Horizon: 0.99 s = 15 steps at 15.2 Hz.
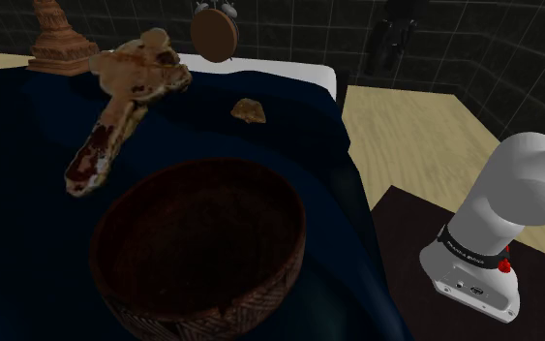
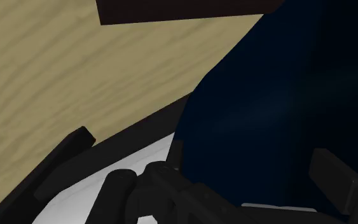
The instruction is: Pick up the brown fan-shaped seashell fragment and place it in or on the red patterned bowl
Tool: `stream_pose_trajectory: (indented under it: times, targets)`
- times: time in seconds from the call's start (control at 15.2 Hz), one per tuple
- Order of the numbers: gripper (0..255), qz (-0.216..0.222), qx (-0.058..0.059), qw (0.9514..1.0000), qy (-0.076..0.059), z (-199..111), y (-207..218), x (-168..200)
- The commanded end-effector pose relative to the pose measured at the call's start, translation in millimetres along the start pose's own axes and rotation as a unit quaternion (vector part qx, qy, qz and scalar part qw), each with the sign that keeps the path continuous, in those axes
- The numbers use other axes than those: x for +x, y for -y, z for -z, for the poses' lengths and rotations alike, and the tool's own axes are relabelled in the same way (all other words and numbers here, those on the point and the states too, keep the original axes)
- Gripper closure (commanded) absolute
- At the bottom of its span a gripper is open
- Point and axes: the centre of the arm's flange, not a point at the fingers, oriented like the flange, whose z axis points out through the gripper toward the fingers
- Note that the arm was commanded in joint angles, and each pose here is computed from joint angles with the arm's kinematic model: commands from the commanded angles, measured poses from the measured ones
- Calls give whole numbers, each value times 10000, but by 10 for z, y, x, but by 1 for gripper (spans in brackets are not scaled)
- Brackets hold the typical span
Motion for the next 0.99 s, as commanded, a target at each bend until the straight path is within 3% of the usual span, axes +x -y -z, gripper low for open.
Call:
stream_pose_trajectory:
  times: [0.0, 0.46, 0.92]
  targets:
    - [0, 0, 0, 10000, 0, 0, 0, 0]
    - [0, 520, 221, 9984, -19, -178, 744, 399]
    - [0, 1038, 442, 9936, -39, -321, 1533, 718]
